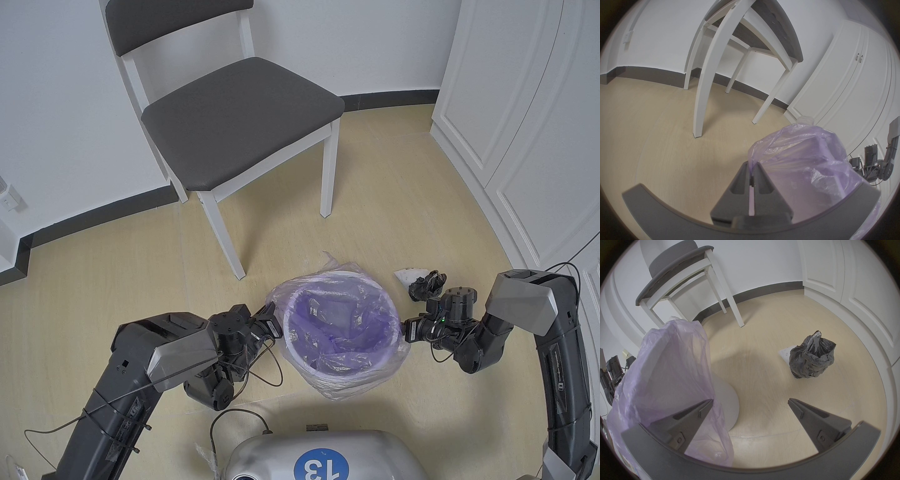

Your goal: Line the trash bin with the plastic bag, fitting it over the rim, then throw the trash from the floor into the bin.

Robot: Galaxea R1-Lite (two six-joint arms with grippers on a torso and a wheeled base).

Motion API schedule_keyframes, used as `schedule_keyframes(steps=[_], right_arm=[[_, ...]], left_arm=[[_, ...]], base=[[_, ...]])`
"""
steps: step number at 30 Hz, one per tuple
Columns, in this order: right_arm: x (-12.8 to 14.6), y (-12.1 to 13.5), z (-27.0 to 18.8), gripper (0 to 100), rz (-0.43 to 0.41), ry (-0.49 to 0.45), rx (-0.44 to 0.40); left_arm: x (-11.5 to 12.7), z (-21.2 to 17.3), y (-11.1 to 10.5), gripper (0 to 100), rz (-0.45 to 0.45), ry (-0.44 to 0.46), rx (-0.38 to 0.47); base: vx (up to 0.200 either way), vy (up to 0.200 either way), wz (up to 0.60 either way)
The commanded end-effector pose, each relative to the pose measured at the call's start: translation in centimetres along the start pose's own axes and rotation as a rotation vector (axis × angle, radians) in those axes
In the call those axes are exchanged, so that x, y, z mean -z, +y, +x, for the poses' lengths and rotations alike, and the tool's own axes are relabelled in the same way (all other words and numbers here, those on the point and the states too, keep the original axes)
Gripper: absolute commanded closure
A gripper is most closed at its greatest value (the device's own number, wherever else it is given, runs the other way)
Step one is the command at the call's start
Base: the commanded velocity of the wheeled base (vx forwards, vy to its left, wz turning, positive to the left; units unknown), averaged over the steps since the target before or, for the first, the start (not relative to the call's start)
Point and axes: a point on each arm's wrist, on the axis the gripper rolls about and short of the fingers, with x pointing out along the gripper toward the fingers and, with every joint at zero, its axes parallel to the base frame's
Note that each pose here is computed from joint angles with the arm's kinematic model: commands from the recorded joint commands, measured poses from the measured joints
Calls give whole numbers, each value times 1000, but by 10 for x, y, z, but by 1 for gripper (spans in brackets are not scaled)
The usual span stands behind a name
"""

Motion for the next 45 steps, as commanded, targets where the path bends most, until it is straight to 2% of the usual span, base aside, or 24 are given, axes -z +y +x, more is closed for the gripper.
schedule_keyframes(steps=[1, 22, 23, 30, 38, 41, 42, 45], right_arm=[[4, 0, 0, 0, 0, 3, -1], [5, 1, -1, 0, -5, -42, -13], [5, 1, -2, 0, -5, -41, -13], [5, 1, -2, 0, -5, -39, -12], [5, 1, -2, 0, -6, -52, -22], [6, 0, -1, 0, -11, -67, -20], [9, 0, -4, 0, -18, -51, -17], [2, 2, -18, 0, -69, -31, -12]], left_arm=[[0, 0, 2, 100, -2, 1, 3], [2, -4, 4, 100, -3, 25, -25], [1, -5, 4, 0, 0, 26, -27], [0, -9, 6, 0, 54, 10, -25], [-24, -16, 11, 0, 53, -10, -32], [-32, -22, 15, 0, 55, 6, -25], [-35, -30, 18, 0, 61, 37, -13], [-51, -49, 25, 0, 166, 95, 31]], base=[[0, 0, 0], [0, 0, 0], [0, 0, 0], [0, 0, 0], [0, 0, 0], [0, 0, 0], [0, 0, 0], [0, 0, 0]])
